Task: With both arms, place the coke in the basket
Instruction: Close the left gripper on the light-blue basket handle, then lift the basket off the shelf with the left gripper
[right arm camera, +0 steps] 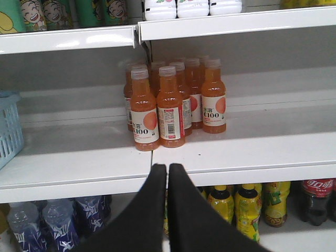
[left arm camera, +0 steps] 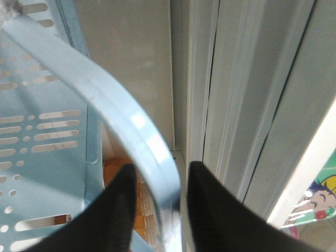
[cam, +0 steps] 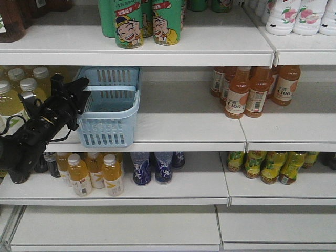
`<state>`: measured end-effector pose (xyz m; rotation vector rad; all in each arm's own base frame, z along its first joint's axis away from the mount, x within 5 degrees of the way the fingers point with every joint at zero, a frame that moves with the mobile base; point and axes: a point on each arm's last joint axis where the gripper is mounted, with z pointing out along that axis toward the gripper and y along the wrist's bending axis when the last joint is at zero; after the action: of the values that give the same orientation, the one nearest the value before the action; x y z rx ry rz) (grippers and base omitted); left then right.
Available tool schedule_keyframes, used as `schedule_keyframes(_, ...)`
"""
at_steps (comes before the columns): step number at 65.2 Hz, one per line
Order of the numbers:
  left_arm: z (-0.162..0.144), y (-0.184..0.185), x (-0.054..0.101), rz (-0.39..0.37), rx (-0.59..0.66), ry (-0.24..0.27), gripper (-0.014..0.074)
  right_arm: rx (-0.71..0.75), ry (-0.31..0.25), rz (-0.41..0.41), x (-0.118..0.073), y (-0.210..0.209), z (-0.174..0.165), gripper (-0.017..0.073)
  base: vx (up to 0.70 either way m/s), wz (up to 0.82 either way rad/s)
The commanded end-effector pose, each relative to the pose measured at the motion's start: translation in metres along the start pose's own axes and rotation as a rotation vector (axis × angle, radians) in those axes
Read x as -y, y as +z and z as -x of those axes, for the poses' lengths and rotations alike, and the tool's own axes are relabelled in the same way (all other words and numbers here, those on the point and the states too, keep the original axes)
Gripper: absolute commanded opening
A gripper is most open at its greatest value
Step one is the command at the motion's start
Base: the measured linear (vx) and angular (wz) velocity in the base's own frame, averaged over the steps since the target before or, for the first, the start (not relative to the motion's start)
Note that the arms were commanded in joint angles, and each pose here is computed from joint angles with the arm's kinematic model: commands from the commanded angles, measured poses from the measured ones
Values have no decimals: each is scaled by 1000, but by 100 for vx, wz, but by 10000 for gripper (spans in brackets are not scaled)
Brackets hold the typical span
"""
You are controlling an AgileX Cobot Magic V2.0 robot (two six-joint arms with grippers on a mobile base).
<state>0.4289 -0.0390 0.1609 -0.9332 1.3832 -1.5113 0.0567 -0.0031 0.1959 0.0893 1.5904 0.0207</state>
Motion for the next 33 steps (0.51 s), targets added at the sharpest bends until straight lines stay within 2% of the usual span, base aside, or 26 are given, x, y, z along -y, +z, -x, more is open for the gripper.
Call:
schedule_keyframes(1, -1, 5, 36, -144, -15, 15, 63, 76, -19, 17, -1, -1, 4, -5, 0, 0)
schedule_keyframes(5, -3, 5, 37, -155, -34, 23, -8, 76, -19, 17, -1, -1, 4, -5, 0, 0)
schedule_keyframes(14, -11, 4, 39, -183, -122, 59, -8, 76, -19, 17, -1, -1, 4, -5, 0, 0)
schedule_keyframes(19, -18, 2, 39, -191, -195, 51, -8, 76, -19, 17, -1, -1, 4, -5, 0, 0)
schedule_keyframes(29, -33, -2, 36, -153, -378, 13, -8, 76, -19, 17, -1, -1, 4, -5, 0, 0)
schedule_keyframes(33, -39, -4, 36, -155, -449, 16, -8, 76, -19, 17, -1, -1, 4, -5, 0, 0)
